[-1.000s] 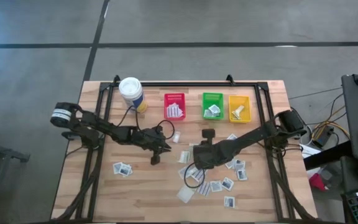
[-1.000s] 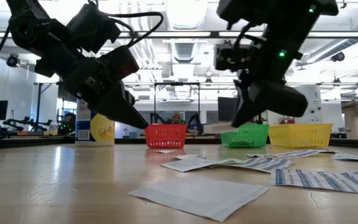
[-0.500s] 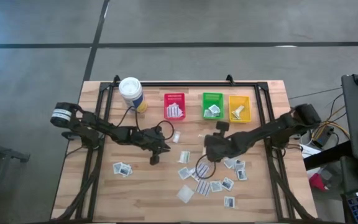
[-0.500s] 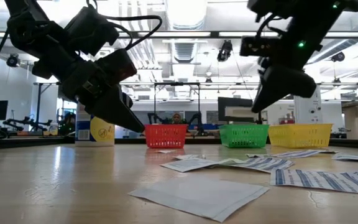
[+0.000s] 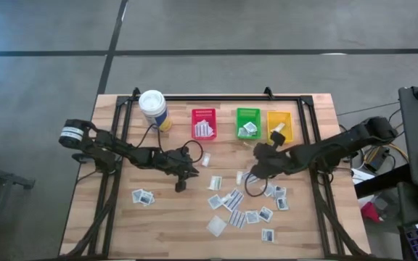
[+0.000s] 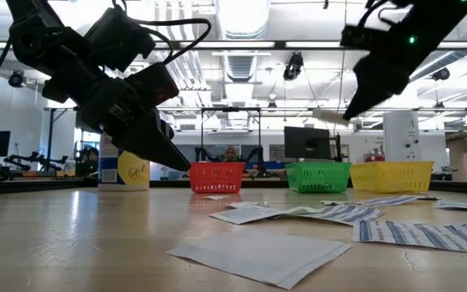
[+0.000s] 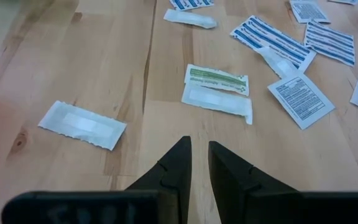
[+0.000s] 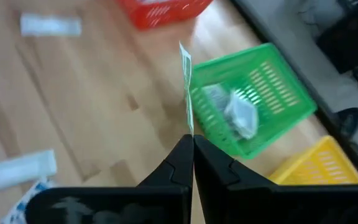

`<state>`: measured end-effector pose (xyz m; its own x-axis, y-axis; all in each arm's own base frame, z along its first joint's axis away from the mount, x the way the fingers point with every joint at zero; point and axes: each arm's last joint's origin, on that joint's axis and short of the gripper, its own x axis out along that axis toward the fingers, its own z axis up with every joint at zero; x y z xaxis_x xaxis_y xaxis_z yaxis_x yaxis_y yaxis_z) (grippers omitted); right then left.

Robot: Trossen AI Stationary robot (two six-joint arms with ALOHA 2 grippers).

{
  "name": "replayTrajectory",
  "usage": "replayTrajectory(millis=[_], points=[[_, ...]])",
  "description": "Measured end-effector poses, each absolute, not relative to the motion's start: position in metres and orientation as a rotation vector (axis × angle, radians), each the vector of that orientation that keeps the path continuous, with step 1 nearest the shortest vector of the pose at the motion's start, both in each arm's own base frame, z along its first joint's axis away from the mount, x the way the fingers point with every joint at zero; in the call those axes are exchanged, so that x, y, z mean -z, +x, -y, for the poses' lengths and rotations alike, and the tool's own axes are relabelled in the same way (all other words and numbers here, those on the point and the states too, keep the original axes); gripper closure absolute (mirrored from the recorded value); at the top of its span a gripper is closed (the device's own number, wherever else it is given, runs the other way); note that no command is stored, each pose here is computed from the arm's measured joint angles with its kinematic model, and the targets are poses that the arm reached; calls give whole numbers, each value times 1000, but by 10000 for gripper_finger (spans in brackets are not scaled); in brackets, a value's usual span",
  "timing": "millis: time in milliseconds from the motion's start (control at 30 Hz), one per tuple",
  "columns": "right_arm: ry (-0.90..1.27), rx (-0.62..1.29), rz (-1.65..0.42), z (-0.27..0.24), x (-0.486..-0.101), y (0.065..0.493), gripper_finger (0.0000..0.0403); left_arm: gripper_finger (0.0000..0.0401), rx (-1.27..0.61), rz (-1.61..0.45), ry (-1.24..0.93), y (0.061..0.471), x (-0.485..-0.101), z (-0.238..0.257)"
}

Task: Pick & Place First Aid Supplies
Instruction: Put the green bandage in the yellow bin

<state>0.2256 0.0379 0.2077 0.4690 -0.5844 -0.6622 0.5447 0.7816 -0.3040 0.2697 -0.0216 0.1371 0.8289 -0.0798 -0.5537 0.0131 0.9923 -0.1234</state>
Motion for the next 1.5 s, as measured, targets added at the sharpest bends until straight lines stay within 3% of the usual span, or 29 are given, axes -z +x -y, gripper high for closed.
replayTrajectory(millis=[533, 900, 1500], points=[[77, 931, -587, 3, -254, 194, 394, 337, 48, -586, -116, 270, -138, 22], [198, 1146, -691, 30, -249, 167, 394, 337, 48, -588, -116, 270, -137, 22], [467, 1176, -954, 46, -206, 145, 394, 337, 49, -590, -116, 270, -137, 22]])
